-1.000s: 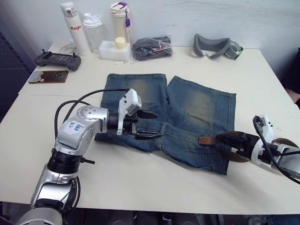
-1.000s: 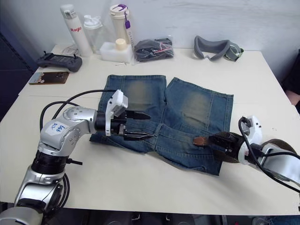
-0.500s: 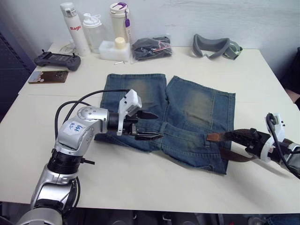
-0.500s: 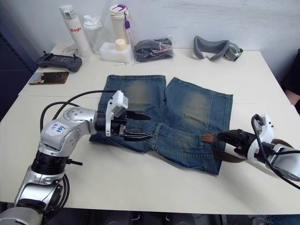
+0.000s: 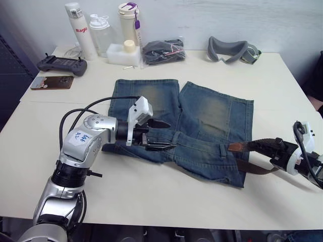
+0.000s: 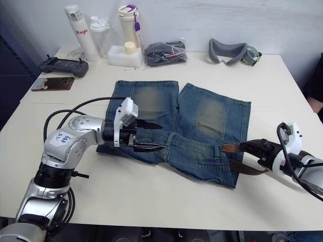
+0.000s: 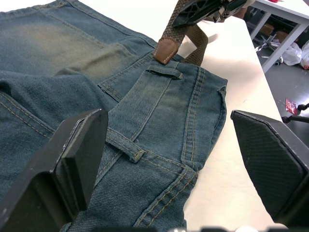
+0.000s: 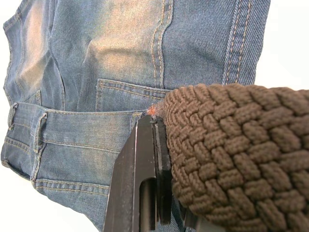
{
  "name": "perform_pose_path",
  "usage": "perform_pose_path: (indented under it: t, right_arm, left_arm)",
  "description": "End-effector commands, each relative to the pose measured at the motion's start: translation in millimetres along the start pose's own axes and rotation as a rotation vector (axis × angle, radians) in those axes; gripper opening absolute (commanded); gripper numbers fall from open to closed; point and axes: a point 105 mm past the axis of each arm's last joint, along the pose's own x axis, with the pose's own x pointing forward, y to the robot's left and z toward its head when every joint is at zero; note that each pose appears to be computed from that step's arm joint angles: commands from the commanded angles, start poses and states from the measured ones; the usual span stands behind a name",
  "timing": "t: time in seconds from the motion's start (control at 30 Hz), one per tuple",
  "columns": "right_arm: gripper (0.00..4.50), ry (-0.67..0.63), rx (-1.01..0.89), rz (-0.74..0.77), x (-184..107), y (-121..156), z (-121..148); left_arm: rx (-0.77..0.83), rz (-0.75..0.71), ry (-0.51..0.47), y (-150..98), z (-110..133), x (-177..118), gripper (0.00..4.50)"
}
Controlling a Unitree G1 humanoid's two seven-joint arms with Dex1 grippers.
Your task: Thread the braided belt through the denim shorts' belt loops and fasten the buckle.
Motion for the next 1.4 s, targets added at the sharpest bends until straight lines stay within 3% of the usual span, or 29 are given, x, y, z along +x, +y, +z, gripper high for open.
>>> perform_pose_path:
  t: [0.03,0.37,0.57,0.7,0.87,1.0,1.17,1.33,1.4]
  right_arm:
    - [0.00,0.003,-0.012,0.034,-2,8,-2]
    - [0.00,0.067,0.043,0.090,5,6,-25]
    - [0.00,0.185,0.068,0.162,30,17,-44]
    - [0.00,0.189,0.105,0.153,47,16,-40]
    - [0.00,0.091,0.161,0.191,59,21,-34]
    - [0.00,0.062,0.158,0.230,65,31,-44]
    - [2.07,0.035,0.118,0.274,65,42,-53]
    - [4.46,-0.083,0.182,0.229,43,28,-42]
    - [4.46,-0.121,0.227,0.213,34,22,-42]
  left_arm:
    - [0.031,-0.028,-0.019,-7,6,3,4.44]
    - [0.025,-0.023,-0.018,-6,5,2,4.44]
    - [0.017,-0.038,-0.019,-7,4,6,4.44]
    - [0.031,-0.042,-0.008,-7,6,6,4.44]
    - [0.041,-0.054,-0.002,-10,6,8,4.44]
    - [0.049,-0.075,0.002,-12,6,12,4.44]
    - [0.078,-0.108,0.006,-10,9,21,4.50]
    - [0.101,-0.141,0.007,-8,11,29,4.50]
    - [0.106,-0.149,0.006,-8,11,30,4.50]
